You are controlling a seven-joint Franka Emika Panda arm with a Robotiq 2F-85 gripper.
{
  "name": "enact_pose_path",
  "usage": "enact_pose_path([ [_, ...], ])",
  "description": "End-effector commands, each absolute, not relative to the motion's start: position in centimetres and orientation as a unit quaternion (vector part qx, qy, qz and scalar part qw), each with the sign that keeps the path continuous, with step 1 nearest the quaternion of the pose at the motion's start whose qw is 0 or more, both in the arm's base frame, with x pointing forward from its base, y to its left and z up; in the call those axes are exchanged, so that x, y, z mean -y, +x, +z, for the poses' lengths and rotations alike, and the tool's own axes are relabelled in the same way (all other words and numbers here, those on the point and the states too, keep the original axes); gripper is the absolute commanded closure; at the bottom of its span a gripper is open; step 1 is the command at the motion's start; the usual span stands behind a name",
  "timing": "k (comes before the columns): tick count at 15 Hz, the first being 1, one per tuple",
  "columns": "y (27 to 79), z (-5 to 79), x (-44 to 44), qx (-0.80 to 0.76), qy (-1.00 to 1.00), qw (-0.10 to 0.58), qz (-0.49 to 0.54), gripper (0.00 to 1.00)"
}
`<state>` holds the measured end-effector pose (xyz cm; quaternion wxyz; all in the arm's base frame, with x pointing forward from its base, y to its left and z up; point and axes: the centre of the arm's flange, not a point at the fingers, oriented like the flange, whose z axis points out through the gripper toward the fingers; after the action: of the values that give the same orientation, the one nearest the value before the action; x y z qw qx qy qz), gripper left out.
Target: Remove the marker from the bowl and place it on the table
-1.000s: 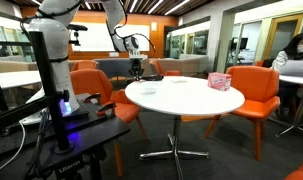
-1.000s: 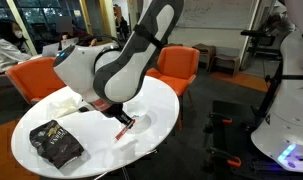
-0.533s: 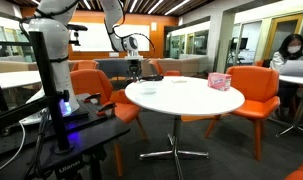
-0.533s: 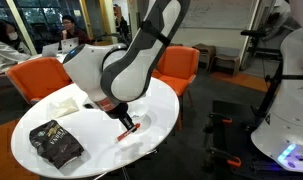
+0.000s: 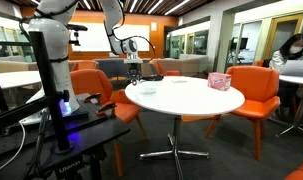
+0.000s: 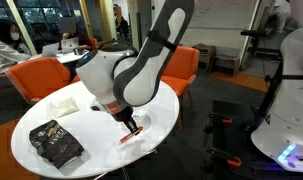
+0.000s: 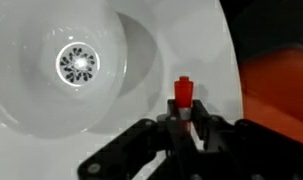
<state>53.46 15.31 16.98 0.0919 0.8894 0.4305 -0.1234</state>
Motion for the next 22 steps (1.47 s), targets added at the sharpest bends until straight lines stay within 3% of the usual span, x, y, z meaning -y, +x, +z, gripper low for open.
enact_pose_path([
  [1,52.6,17.4,-15.0,-0.425,0.893,0.102,-0.105,0.48],
  [5,52.6,17.6,-15.2,-0.427,0.893,0.097,-0.101,0.17],
  [8,52.4,18.3,-15.5,-0.434,0.891,0.094,-0.096,0.0],
  [22,50.0,29.2,-16.7,-0.444,0.893,0.061,-0.047,0.0],
])
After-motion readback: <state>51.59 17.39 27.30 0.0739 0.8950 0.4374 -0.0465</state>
